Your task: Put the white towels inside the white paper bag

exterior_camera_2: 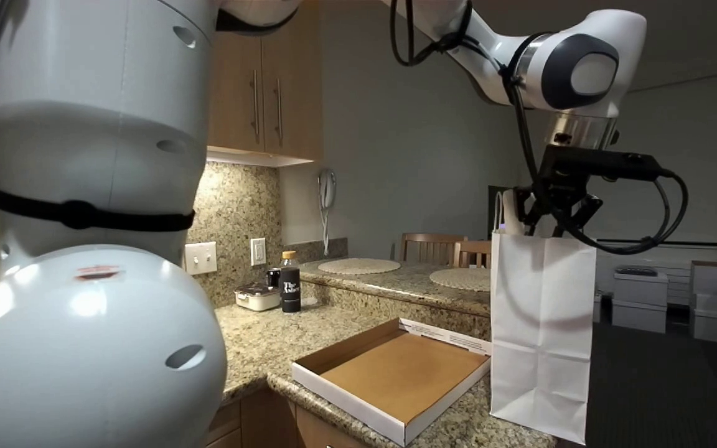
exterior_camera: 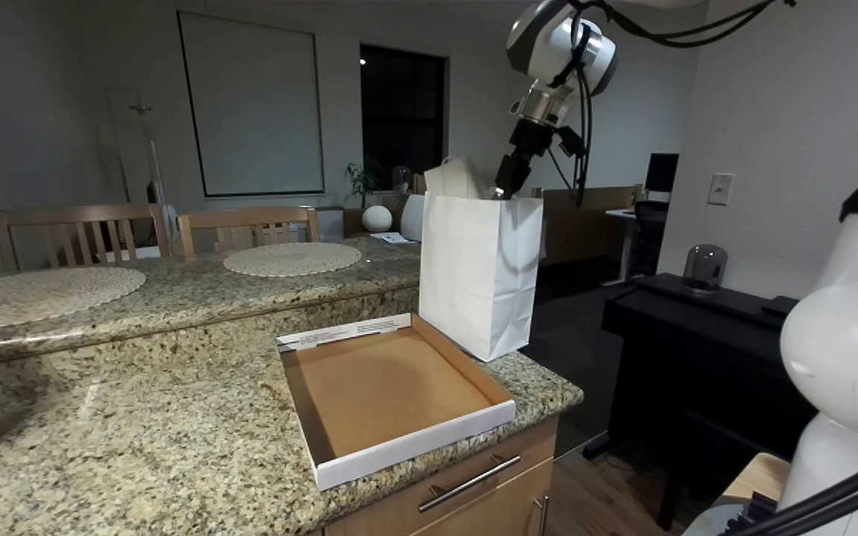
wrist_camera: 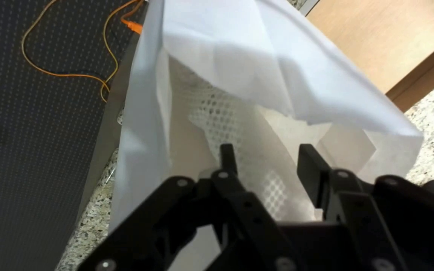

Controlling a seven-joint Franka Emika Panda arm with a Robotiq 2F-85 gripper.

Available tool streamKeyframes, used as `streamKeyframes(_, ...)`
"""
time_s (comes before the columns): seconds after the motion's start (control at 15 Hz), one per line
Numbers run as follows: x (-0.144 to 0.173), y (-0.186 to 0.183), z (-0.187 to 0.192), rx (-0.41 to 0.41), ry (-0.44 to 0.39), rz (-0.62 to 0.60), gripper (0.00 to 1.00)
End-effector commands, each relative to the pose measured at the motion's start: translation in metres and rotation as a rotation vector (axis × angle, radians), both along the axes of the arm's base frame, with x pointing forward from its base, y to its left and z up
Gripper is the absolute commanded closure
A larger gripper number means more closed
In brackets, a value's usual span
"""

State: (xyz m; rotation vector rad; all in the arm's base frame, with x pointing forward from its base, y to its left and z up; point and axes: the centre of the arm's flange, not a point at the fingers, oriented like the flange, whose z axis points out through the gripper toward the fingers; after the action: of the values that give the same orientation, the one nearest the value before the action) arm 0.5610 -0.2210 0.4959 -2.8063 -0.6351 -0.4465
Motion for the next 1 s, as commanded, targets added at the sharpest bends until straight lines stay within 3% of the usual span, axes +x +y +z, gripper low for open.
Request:
streamKeyframes(0.0, -0.029, 0.006, 0.011, -0.036, -0.059, 0.028, 0.21)
streamKeyframes(0.27, -0.042, 0.012, 0.039, -0.018, -0.131, 0.030, 0.00)
streamKeyframes(0.6, -0.028, 0.036, 0.085, 0.124, -0.209, -0.016, 0.00)
streamKeyframes(0.93, 0.015, 0.063, 0.111, 0.235, -0.283, -0.194, 0.00)
